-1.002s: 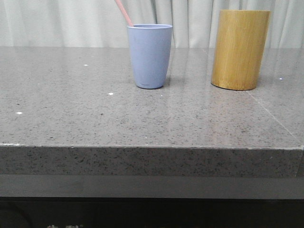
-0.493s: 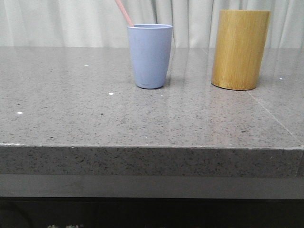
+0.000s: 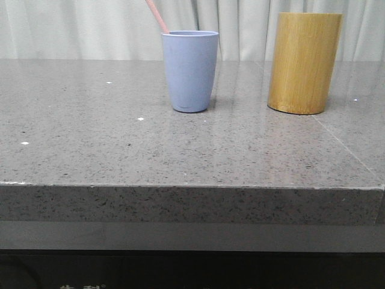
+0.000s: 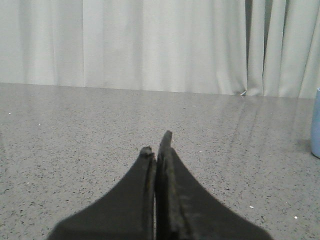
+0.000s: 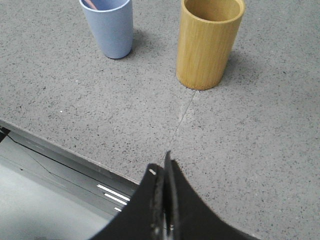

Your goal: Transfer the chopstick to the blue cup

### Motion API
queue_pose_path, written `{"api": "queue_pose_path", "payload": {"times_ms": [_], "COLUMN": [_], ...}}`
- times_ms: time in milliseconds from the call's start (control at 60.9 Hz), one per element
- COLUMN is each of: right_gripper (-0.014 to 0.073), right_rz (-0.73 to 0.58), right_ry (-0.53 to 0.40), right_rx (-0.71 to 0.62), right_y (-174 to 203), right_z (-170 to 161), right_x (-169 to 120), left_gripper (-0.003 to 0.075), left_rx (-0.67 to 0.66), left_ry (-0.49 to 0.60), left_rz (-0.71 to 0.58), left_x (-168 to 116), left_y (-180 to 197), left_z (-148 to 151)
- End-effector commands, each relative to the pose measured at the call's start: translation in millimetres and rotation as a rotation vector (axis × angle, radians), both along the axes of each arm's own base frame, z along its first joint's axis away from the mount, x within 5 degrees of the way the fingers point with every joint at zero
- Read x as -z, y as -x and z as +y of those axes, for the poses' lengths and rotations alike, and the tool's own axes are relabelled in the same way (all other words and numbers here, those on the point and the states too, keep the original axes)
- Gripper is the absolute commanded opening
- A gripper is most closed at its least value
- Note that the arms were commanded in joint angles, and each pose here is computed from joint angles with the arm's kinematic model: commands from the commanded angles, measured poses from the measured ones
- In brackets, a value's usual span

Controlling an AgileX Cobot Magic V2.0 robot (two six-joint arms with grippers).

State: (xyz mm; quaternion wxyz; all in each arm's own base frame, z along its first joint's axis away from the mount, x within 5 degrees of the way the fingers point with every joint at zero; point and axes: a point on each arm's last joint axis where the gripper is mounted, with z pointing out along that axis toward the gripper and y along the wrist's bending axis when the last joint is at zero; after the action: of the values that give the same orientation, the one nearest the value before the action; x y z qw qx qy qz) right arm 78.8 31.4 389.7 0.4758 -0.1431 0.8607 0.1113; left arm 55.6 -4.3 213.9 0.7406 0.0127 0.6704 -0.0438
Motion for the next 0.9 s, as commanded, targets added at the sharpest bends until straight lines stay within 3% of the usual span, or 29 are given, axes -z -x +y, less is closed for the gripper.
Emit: {"api": "queue_pose_path", "payload": {"times_ms": [0, 148, 443, 673, 887], "right_gripper": [-0.0069, -0.0069, -0.0069, -0.0069, -0.0069], "right_rz": [-0.078, -0.2, -0.597, -0.634, -0.62], "right_ry": [-0.02, -0.025, -0.088, -0.091, -0.084], "right_rx": [0.014, 0.111, 0.327, 0.366, 0.38], "right_y": [-2.9, 3.3, 20.6, 23.3, 23.5], "right_z": [-0.4, -10.1, -27.6, -30.7, -31.6], "right_x": [-9.9, 5.8, 90.3, 155.2, 181.4], "left_gripper": [-0.0019, -0.0019, -0.0019, -0.0019, -0.0019], "left_rx": [0.005, 0.005, 0.005, 0.005, 0.005], "left_ry": [0.02, 0.02, 0.02, 0.02, 0.02], "left_rz": [-0.102, -0.102, -0.102, -0.102, -0.102], "left_x": [-6.0, -6.0, -6.0, -6.0, -6.0], "left_y": [3.1, 3.1, 3.1, 3.1, 3.1], "left_z": [0.2, 0.2, 0.2, 0.2, 0.2]}}
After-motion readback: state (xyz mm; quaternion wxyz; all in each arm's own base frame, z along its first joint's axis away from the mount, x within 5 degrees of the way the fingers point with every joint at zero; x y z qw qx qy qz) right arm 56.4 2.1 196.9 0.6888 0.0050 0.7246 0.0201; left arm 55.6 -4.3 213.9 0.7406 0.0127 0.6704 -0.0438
